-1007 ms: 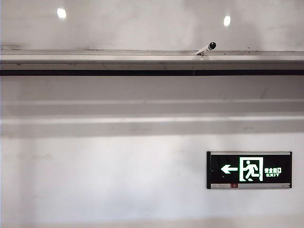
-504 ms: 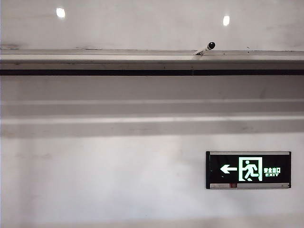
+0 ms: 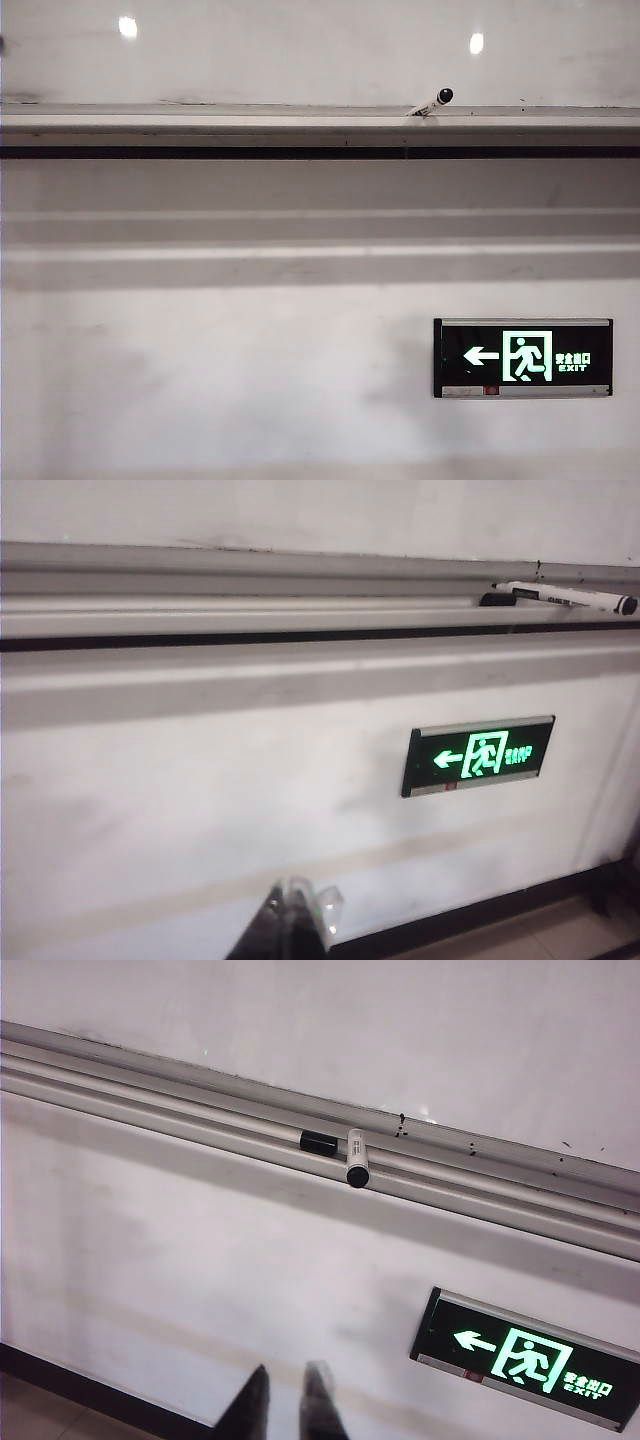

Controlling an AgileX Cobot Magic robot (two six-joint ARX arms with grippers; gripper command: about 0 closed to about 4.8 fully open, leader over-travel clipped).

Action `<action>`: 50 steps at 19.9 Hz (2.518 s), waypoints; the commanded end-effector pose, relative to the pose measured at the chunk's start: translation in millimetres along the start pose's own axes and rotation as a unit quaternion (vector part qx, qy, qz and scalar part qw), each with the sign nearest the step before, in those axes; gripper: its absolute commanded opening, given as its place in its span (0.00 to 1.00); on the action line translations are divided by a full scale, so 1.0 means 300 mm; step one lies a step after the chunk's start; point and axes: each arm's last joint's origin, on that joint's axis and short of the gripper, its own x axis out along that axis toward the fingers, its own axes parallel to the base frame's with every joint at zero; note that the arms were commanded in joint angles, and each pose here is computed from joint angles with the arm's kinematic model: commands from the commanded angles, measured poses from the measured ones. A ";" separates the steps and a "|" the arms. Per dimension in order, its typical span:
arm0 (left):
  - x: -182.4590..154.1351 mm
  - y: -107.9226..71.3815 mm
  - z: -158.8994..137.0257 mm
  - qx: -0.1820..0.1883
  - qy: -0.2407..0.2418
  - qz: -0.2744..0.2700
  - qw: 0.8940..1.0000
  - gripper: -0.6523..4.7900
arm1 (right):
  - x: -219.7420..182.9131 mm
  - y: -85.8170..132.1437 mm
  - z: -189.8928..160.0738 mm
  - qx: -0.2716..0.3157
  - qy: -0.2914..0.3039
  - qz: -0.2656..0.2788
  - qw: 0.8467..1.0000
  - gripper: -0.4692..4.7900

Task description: Wipe the whiteboard clean using the black magnetic whiteboard eraser attached to the whiteboard.

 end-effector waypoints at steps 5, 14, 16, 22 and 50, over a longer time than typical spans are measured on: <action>0.049 -0.019 -0.054 0.006 0.012 -0.042 0.999 0.11 | 0.000 0.002 -0.011 -0.004 0.017 0.002 1.000 0.19; 0.000 0.049 -0.048 0.010 -0.014 0.028 0.999 0.11 | 0.000 0.002 -0.012 -0.005 0.019 0.003 1.000 0.19; -0.019 0.081 -0.061 0.010 -0.017 0.038 0.999 0.11 | 0.000 0.002 -0.012 -0.005 0.019 0.003 1.000 0.19; -0.074 0.125 -0.142 0.011 0.017 0.102 0.995 0.11 | 0.000 0.002 -0.013 -0.005 0.020 0.003 1.000 0.19; -0.074 0.139 -0.215 0.043 0.045 0.125 0.990 0.11 | -0.014 -0.013 -0.047 -0.003 0.012 -0.014 1.000 0.19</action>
